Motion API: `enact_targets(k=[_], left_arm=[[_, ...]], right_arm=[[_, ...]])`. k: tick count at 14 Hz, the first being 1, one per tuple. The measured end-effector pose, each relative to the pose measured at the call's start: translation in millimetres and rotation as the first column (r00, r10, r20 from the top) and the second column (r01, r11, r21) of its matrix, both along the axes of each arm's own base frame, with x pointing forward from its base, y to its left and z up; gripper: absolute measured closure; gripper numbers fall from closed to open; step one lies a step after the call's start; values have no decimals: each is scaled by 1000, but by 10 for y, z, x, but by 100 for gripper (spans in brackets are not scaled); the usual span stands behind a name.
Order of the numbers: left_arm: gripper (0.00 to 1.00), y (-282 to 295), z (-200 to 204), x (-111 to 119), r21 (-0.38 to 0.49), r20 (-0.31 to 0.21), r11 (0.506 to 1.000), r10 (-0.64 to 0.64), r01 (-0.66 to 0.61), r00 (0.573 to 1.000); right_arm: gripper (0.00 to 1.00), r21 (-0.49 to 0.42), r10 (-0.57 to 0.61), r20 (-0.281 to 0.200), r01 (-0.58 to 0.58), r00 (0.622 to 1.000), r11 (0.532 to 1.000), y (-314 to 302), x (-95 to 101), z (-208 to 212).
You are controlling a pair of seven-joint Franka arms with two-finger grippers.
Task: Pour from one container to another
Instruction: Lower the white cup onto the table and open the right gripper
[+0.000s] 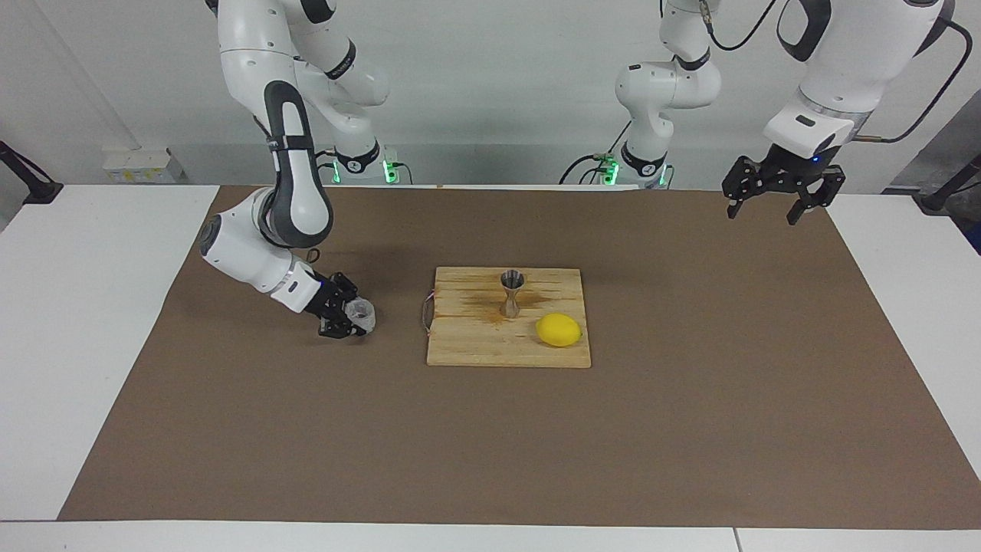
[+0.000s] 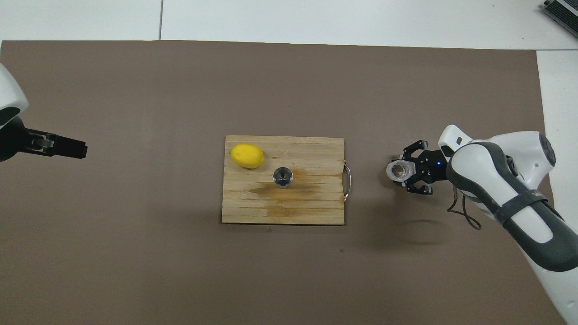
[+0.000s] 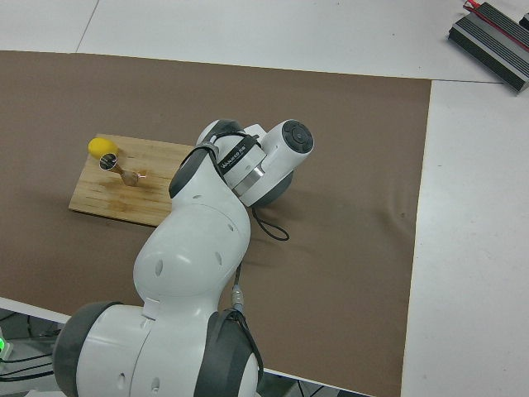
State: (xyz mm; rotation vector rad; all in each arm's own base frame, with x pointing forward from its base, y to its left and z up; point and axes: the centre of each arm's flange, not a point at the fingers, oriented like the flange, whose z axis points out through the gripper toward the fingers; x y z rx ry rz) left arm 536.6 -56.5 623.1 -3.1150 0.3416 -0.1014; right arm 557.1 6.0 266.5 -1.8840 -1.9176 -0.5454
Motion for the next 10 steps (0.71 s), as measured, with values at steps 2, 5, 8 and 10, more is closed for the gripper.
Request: enact_targets(k=[2,5,8,10], left_arm=[[0,-2,0,0,0,0,1000,0,0,1000],[0,-4,-4,1,0,-1,1000,-1,1,1000],[0,-12,-5,1,0,-1,1000,-3,3,1000],[0,-14,-5,1,0,-1,1000,-3,3,1000]], right_arm=[[45,0,0,0,0,1000,1000,1,0,0],[16,-6,-8,16,8,1000,1000,-7,19,10],[0,-7,-9,35,9,999,1000,8,56,73],[0,-13,-7,75,8,997,1000,22,96,284]])
